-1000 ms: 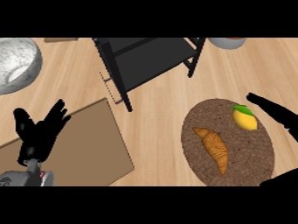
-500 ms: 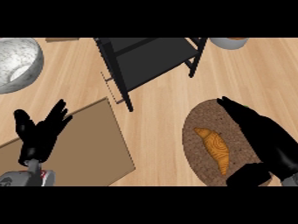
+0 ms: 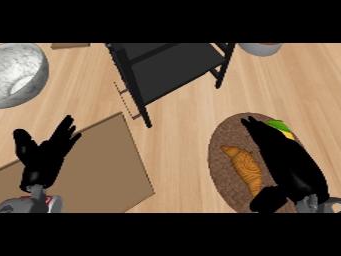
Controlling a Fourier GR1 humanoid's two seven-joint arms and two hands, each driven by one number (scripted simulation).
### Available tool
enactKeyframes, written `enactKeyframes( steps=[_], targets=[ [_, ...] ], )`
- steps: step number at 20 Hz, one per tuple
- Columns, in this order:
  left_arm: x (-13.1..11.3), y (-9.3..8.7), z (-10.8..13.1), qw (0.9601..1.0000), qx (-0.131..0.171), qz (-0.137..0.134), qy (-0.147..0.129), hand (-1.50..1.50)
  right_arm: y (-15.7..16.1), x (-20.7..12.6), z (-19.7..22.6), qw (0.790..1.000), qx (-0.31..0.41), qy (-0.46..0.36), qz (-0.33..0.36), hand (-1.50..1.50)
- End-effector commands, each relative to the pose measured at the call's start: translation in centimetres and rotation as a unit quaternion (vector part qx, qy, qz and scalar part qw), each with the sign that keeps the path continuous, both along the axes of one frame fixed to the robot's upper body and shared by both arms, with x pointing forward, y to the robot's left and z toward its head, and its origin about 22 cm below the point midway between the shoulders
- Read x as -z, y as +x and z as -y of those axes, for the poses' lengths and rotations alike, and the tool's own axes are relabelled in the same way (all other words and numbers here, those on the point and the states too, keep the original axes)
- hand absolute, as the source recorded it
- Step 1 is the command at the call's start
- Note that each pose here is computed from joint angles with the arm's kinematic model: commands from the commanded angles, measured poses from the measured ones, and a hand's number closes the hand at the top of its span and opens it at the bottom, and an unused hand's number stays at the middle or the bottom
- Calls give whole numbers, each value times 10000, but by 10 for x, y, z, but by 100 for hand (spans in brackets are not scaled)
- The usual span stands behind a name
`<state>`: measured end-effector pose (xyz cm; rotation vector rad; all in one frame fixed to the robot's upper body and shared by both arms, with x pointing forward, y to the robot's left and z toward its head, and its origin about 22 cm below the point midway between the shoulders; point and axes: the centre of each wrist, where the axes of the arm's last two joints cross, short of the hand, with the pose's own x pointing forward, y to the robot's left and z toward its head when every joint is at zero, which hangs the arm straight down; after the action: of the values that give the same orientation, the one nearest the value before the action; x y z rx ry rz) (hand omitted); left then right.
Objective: Pick the croissant from the placemat and place it in the tiered shelf
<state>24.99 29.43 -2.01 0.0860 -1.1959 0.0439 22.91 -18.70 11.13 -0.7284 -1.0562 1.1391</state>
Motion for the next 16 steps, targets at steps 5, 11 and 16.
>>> enactKeyframes(
  steps=[5, 11, 16],
  targets=[
    [5, -1, 8, 9990, -1, -455, -45, 0, -14, 39, -14, 9993, 116, -342, 20, -150],
    [2, 11, -11, 9989, -73, -456, -14, 0, -12, 47, -30, 9992, 166, -332, 131, -150],
    [10, -3, 9, 9992, 6, -387, -44, 0, 11, 73, -7, 9974, 345, -619, 117, -150]
  ],
)
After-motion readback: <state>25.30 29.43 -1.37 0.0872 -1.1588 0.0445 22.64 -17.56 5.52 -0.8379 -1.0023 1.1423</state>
